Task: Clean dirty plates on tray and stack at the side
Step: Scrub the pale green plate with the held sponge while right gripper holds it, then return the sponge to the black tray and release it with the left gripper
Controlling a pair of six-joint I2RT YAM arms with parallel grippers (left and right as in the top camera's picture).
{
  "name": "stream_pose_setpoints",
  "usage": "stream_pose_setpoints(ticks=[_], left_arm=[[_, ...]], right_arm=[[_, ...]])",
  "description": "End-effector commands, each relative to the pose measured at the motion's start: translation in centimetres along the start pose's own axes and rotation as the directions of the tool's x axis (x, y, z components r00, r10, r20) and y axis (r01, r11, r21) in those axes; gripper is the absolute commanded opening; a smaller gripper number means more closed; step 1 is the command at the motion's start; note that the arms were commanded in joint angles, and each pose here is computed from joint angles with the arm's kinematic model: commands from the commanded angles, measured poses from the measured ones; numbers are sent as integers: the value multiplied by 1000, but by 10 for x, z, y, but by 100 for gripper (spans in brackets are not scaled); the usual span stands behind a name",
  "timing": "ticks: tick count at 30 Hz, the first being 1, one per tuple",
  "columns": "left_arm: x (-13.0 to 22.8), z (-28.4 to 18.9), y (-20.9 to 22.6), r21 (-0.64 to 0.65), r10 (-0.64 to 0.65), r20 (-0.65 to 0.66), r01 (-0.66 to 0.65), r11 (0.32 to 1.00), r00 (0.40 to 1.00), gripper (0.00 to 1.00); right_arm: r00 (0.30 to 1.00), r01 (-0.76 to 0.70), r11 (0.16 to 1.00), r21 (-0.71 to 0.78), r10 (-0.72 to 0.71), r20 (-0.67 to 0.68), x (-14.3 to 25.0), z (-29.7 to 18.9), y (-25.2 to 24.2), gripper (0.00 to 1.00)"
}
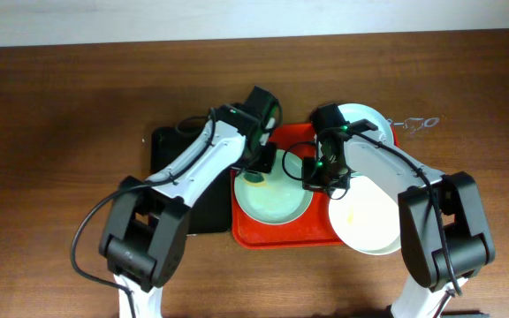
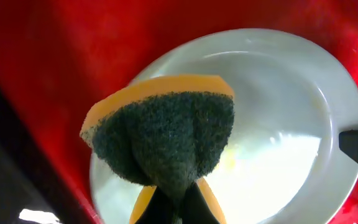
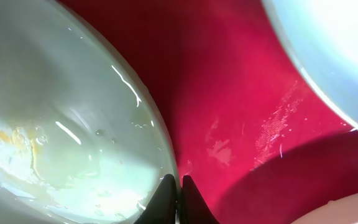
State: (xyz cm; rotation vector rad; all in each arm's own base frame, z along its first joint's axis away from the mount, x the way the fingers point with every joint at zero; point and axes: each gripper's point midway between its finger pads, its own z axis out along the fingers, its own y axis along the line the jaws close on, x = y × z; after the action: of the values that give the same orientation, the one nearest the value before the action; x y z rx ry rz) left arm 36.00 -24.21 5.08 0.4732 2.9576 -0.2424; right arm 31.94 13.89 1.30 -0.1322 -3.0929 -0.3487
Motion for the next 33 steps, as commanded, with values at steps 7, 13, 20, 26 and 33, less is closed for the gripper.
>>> stream_pose_setpoints(ticks=[7,13,20,26,33], left_arm=[[38,60,-13,6,21,-171,-20,1000,985,0],[57,43,-90,493,210,-206,-84,866,956,0],[34,23,-79,548,171,-161,-56,835,972,0],[14,2,-27,333,120,-93,-83,939,988,0],[-9,-61,-21,258,65,79,-84,963,995,0]], right_arm=[[1000,-6,1000,-7,6,5,-4,0,2,4],[1000,-7,1000,-7,7,4,-4,0,2,4],[1000,-6,1000,-7,6,5,-4,0,2,4],[1000,-6,1000,-8,6,4,-4,0,2,4],[1000,-6,1000,-7,6,3,-4,0,2,27]])
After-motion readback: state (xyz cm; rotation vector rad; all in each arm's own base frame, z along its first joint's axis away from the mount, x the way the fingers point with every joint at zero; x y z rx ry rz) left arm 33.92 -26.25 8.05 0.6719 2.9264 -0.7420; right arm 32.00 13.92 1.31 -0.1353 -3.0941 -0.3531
